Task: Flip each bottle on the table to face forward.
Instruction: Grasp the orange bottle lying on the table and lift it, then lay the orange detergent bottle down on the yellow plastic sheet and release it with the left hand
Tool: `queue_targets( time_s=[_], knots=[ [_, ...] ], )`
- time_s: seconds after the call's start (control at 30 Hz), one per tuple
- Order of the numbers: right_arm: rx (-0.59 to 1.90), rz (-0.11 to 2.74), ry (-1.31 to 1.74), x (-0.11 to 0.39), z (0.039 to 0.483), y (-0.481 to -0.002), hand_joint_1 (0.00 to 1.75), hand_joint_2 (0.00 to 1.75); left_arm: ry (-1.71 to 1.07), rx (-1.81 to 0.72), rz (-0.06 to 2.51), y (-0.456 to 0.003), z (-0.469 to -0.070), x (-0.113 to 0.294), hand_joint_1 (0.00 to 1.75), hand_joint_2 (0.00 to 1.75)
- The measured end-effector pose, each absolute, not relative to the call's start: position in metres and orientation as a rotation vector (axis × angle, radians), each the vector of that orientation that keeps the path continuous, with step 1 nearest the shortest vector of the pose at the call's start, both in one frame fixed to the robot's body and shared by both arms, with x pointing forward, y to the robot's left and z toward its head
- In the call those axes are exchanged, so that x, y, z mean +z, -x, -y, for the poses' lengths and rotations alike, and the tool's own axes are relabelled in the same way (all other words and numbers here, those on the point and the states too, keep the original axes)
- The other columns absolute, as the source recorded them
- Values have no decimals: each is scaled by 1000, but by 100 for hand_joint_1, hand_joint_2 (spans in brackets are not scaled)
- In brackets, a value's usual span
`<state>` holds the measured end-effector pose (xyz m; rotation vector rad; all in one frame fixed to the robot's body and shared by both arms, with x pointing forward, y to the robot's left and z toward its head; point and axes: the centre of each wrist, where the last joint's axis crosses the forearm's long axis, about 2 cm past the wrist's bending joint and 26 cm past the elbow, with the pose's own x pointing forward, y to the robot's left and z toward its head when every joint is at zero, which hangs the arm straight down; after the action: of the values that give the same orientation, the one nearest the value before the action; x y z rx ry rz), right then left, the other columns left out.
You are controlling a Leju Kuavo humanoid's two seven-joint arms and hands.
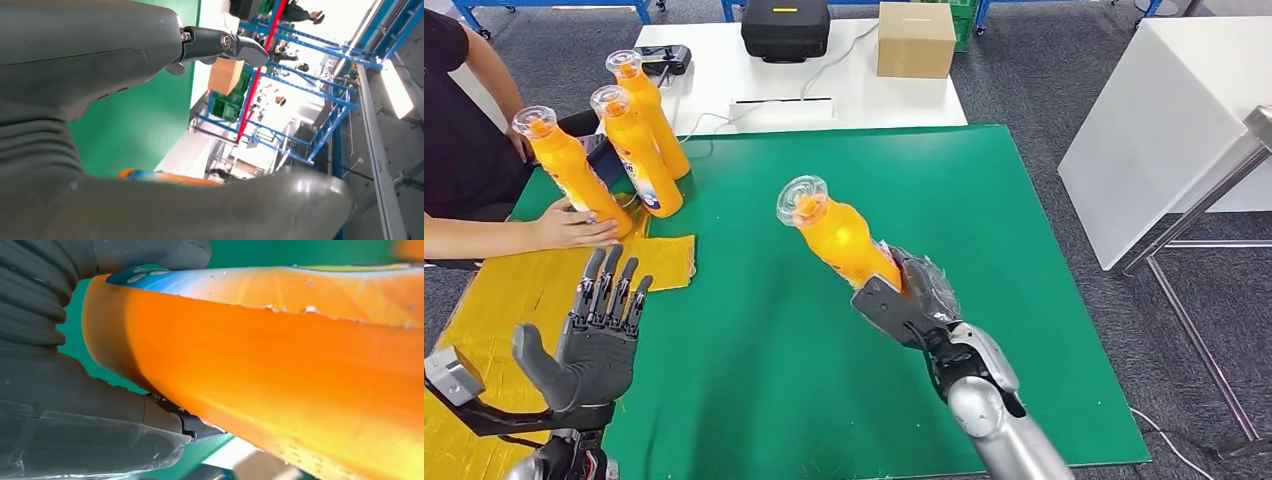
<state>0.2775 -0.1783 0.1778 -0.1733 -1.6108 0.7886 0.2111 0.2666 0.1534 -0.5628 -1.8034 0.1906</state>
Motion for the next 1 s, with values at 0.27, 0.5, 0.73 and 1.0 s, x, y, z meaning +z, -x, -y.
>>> queue_targets(
  time_s=[0.27,0.5,0.73,1.0],
  knots=[
    [729,1737,-19,197,155,-267,175,175,615,152,1813,-211,-248,164,0,175],
    [790,1737,-144,203,137,-266,175,175,714,84,1839,-210,-227,175,0,175],
    [906,1719,-227,204,119,-267,175,175,789,40,1860,-209,-214,180,0,175],
    [1054,1713,-285,209,98,-261,175,175,789,-20,1909,-207,-209,184,0,175]
  ],
)
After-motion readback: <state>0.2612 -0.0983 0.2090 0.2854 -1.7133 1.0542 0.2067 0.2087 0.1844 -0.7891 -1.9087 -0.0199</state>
